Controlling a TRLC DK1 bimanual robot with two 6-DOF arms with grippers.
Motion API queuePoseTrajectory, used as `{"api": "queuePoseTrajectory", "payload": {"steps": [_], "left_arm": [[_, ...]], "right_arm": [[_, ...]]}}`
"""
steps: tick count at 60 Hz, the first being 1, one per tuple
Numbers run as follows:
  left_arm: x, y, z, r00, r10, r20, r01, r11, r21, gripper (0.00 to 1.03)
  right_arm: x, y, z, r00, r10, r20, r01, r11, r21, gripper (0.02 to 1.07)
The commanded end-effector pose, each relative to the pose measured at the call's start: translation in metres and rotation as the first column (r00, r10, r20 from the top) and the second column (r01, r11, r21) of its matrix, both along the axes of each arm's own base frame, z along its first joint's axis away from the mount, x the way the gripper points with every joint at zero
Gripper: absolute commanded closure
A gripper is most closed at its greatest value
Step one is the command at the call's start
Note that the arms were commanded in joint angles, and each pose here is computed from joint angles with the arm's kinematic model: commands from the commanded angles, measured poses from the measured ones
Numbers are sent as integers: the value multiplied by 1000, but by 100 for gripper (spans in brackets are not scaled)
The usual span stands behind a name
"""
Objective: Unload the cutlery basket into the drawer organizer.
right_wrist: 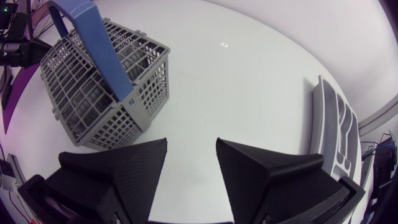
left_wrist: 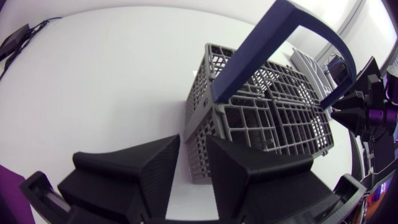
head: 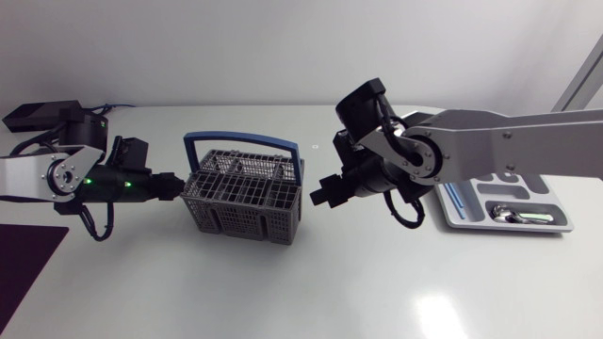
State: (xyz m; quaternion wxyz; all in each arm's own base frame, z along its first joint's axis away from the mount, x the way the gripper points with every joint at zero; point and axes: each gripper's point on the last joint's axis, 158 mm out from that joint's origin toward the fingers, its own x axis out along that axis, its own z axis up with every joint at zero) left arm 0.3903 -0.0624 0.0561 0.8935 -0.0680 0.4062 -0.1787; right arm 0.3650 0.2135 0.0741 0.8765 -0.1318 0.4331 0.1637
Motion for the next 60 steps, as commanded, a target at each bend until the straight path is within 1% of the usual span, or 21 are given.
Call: {"api": "queuePoseTrajectory", "payload": {"steps": [1, 14, 22, 30, 50, 60], "left_arm": [[5, -16, 4, 1000, -27, 3, 27, 999, -25, 70], [0, -48, 7, 997, -73, -6, 73, 996, -49, 70], [0, -60, 9, 997, -83, -7, 83, 995, -53, 70], [5, -68, 11, 996, -85, 0, 85, 995, -52, 70], [16, -73, 14, 997, -79, 8, 79, 996, -48, 70], [17, -61, 10, 999, -51, -1, 51, 998, -45, 70]], "right_arm": [[6, 4, 0, 1000, -23, -4, 23, 999, 31, 48], [5, 3, -12, 999, -25, -29, 26, 999, 26, 48], [11, 0, -20, 999, -38, -37, 39, 999, 22, 48], [24, -1, -18, 998, -54, -26, 55, 998, 39, 48], [48, 3, -16, 997, -77, -20, 78, 995, 58, 48], [43, -7, -19, 994, -102, -30, 103, 993, 52, 48]]}}
